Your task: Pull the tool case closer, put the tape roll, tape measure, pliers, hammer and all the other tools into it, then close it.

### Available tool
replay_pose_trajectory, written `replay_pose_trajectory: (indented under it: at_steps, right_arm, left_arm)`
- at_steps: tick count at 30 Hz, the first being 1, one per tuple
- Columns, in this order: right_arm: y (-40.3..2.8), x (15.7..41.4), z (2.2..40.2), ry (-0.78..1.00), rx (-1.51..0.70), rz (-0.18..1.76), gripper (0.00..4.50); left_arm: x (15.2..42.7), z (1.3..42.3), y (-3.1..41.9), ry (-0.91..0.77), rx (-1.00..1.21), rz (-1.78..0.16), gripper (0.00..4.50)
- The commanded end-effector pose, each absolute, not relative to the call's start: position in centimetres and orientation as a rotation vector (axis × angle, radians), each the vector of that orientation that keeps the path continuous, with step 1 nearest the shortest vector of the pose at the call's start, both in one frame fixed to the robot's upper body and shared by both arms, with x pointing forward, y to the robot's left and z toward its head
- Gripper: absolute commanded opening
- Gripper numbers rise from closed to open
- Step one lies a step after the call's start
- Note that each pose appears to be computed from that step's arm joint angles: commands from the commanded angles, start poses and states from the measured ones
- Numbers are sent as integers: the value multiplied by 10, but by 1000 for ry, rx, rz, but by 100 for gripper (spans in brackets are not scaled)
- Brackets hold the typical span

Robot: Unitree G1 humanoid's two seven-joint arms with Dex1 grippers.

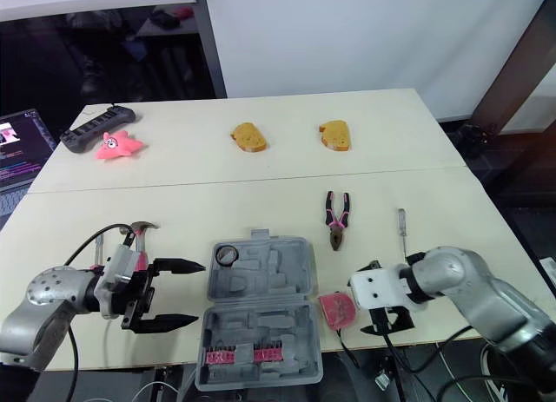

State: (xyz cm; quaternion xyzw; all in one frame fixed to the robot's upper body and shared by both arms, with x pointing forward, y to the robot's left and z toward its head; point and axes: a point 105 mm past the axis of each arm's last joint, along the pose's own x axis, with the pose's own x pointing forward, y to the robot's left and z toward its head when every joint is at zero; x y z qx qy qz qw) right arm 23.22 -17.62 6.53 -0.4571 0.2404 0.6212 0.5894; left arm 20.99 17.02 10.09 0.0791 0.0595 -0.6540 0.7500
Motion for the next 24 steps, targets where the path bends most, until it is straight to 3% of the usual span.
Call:
replay_pose_trajectory:
  at_steps: [1, 14, 18, 19, 24]
  right_arm:
    - [-171, 232, 61, 550, -1103, 1499, 437]
    - [-157, 242, 42, 539, -1146, 1565, 437]
    - [-155, 237, 45, 534, -1126, 1589, 302]
    - [-156, 237, 47, 528, -1132, 1587, 287]
    - [-161, 241, 80, 469, -1097, 1543, 287]
  left_arm:
    - [207, 110, 173, 105, 202, -1412, 450]
    - [207, 110, 176, 105, 221, -1376, 450]
    - [209, 110, 177, 104, 224, -1373, 450]
    - [210, 109, 178, 105, 225, -1373, 450]
    - [214, 109, 178, 99, 226, -1370, 450]
